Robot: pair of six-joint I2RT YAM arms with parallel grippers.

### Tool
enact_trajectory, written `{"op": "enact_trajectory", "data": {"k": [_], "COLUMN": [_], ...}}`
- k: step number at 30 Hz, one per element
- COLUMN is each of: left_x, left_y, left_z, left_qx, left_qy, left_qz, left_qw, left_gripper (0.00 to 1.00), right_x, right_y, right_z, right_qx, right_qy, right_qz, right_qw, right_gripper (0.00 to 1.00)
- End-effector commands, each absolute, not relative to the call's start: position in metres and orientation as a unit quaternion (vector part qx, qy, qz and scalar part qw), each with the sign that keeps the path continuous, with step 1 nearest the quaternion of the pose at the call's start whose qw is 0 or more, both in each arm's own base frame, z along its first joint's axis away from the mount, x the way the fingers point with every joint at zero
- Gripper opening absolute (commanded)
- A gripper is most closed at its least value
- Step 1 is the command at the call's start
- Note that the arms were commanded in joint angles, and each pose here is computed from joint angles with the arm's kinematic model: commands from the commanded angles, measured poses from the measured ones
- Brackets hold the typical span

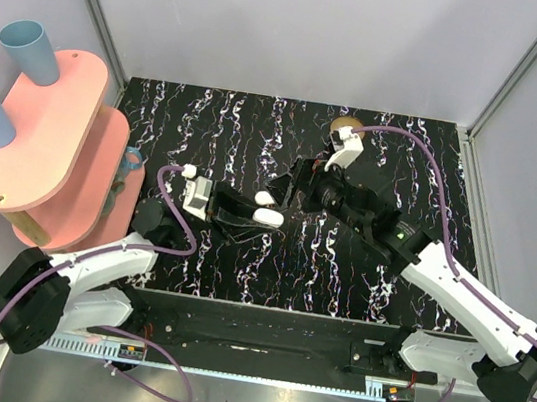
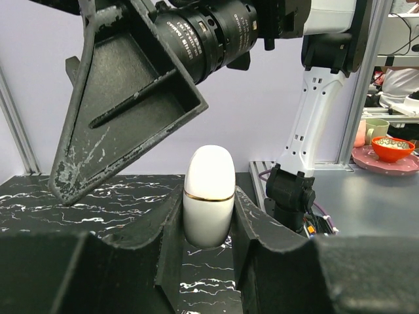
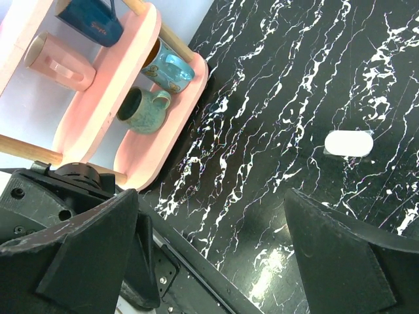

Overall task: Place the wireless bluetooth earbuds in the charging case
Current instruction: Close the charging case, then place the charging case with the earbuds at the center of the board.

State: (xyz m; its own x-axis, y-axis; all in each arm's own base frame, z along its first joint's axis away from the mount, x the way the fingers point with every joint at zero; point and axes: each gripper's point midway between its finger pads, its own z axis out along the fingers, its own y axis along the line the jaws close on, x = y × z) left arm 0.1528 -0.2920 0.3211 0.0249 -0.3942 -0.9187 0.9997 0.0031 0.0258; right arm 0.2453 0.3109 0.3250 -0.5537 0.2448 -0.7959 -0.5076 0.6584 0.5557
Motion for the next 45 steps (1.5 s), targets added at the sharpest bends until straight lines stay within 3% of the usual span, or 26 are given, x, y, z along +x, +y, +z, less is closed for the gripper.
{"op": "enact_trajectory", "data": {"k": [1,10,21,27,30,37,45], "left_x": [0.120,0.130,0.175,0.203,0.217,0.252,0.294], "left_y": [-0.269,-0.267,-0.265,-0.267,-0.266,-0.262,-0.272], "left_z": [0.387,0.386,0.378,0.377,0.374,0.358,0.306], "left_qx": [0.415,0.386,0.287,0.224,0.182,0.068,-0.037], "left_qy": [0.205,0.220,0.288,0.330,0.352,0.410,0.488], "left_qz": [-0.554,-0.551,-0.551,-0.581,-0.599,-0.623,-0.638], "left_qw": [0.692,0.706,0.729,0.710,0.696,0.663,0.594], "left_gripper": [0.00,0.00,0.00,0.01,0.10,0.00,0.00], "right_x": [0.246,0.248,0.274,0.270,0.269,0.265,0.259], "right_y": [0.313,0.315,0.204,0.180,0.179,0.177,0.176], "right_z": [0.347,0.339,0.344,0.335,0.330,0.325,0.325], "right_qx": [-0.085,-0.079,0.104,0.139,0.133,0.124,0.123], "right_qy": [0.768,0.774,0.743,0.736,0.739,0.746,0.742], "right_qz": [0.421,0.417,0.274,0.250,0.245,0.243,0.258], "right_qw": [0.475,0.470,0.601,0.614,0.613,0.608,0.606], "right_gripper": [1.00,1.00,1.00,1.00,1.00,1.00,1.00]}}
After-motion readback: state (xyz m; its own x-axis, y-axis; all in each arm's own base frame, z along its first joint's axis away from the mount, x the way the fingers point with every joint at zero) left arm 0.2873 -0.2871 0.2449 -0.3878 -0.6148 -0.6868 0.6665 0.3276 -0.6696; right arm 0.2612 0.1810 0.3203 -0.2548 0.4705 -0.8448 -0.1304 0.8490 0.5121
